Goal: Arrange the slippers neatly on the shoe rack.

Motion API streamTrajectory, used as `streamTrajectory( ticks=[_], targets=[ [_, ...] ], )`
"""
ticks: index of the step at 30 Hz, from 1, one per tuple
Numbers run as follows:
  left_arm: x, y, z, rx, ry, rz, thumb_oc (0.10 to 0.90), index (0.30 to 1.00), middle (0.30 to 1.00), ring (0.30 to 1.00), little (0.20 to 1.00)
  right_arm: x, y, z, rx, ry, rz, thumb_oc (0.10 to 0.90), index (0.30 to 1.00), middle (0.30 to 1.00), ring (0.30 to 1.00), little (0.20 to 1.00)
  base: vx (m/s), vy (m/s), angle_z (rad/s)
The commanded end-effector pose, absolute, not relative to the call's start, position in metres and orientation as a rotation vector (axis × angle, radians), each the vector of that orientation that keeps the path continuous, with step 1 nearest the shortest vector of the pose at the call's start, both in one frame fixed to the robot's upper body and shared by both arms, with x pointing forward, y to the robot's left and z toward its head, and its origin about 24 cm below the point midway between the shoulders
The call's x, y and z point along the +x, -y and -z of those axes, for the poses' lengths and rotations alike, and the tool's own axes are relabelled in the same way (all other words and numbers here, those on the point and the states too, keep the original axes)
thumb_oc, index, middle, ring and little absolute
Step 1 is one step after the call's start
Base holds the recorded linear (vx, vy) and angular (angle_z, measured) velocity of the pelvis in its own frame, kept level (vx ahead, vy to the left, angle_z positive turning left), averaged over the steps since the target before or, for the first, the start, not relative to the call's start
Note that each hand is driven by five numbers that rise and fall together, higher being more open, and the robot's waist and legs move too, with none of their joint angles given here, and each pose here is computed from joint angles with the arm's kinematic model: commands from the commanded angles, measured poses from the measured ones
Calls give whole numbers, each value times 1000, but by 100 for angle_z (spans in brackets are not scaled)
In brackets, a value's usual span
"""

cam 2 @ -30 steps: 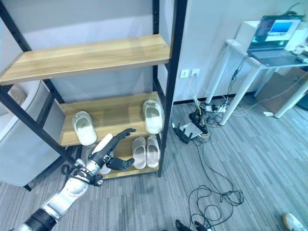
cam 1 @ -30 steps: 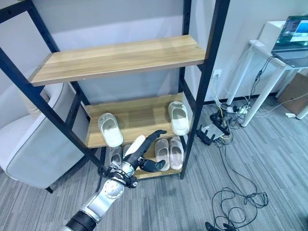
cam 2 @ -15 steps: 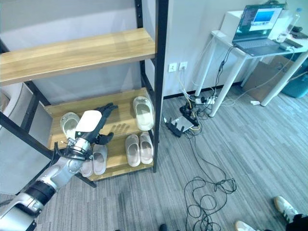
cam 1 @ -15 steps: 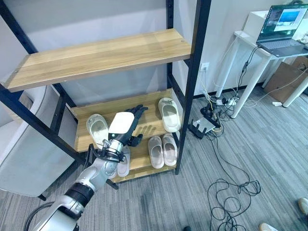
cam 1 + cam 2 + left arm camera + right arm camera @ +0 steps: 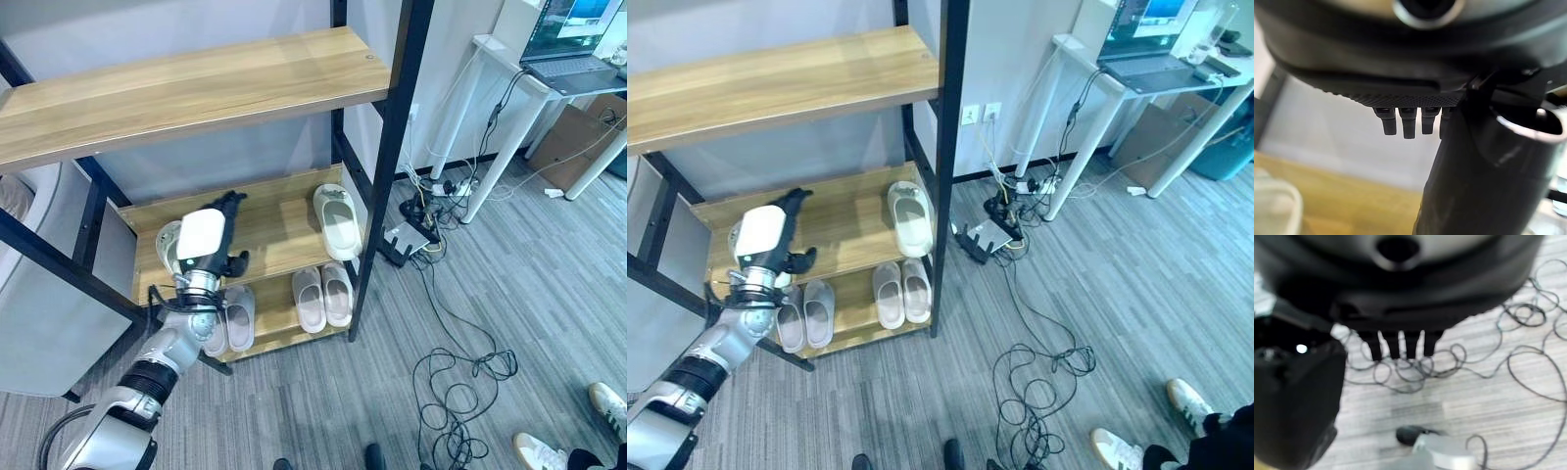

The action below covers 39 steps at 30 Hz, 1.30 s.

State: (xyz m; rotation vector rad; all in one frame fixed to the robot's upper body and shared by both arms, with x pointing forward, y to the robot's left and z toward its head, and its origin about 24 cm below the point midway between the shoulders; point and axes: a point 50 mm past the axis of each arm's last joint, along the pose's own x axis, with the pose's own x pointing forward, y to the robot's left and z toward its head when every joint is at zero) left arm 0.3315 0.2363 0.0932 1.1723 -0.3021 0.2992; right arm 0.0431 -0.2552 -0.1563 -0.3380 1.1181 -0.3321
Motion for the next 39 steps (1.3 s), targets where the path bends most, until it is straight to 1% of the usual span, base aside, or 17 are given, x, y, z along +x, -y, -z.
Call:
streamTrajectory(
  ticks=[1, 7, 8, 18, 25, 28, 29, 30, 32, 35, 39],
  targets=[
    [348, -255, -195, 1121, 611, -578, 800, 900, 900, 900, 900, 42, 266, 153, -361, -1107, 369, 800, 900, 900, 900, 900, 26, 34, 1],
    [353, -266, -198, 1197, 565, -603, 800, 900, 900, 900, 900, 49, 263, 152, -388, -1087, 315, 800, 900, 900, 900, 900, 8, 30, 1],
    [356, -269, -202, 1217, 550, -612, 800, 900, 900, 900, 900, 55, 264, 151, -400, -1071, 304, 800, 900, 900, 900, 900, -31, 32, 4],
    [371, -269, -223, 1239, 548, -654, 800, 900, 900, 900, 900, 82, 270, 144, -427, -994, 311, 800, 900, 900, 900, 900, -25, 30, 3],
    [376, -270, -239, 1287, 558, -684, 800, 900, 900, 900, 900, 92, 270, 142, -420, -962, 311, 800, 900, 900, 900, 900, -6, 25, 0],
    [372, -267, -247, 1280, 619, -699, 800, 900, 900, 900, 900, 92, 269, 142, -415, -960, 312, 800, 900, 900, 900, 900, 0, 0, 0],
    [369, -261, -248, 1261, 658, -689, 800, 900, 900, 900, 900, 105, 268, 138, -436, -919, 303, 800, 900, 900, 900, 900, 0, 0, 0],
    [367, -258, -243, 1247, 664, -686, 800, 900, 900, 900, 900, 111, 262, 138, -421, -899, 283, 800, 900, 900, 900, 900, 0, 0, 0],
    [366, -254, -239, 1209, 678, -694, 800, 900, 900, 900, 900, 105, 259, 140, -437, -909, 250, 800, 900, 900, 900, 900, 38, 3, 8],
    [359, -259, -250, 1193, 717, -741, 800, 900, 900, 900, 900, 93, 259, 142, -439, -927, 254, 800, 900, 900, 900, 900, 32, 9, 6],
    [352, -262, -251, 1212, 746, -763, 800, 900, 900, 900, 900, 92, 256, 142, -440, -920, 245, 800, 900, 900, 900, 900, 0, 0, 0]
  ],
)
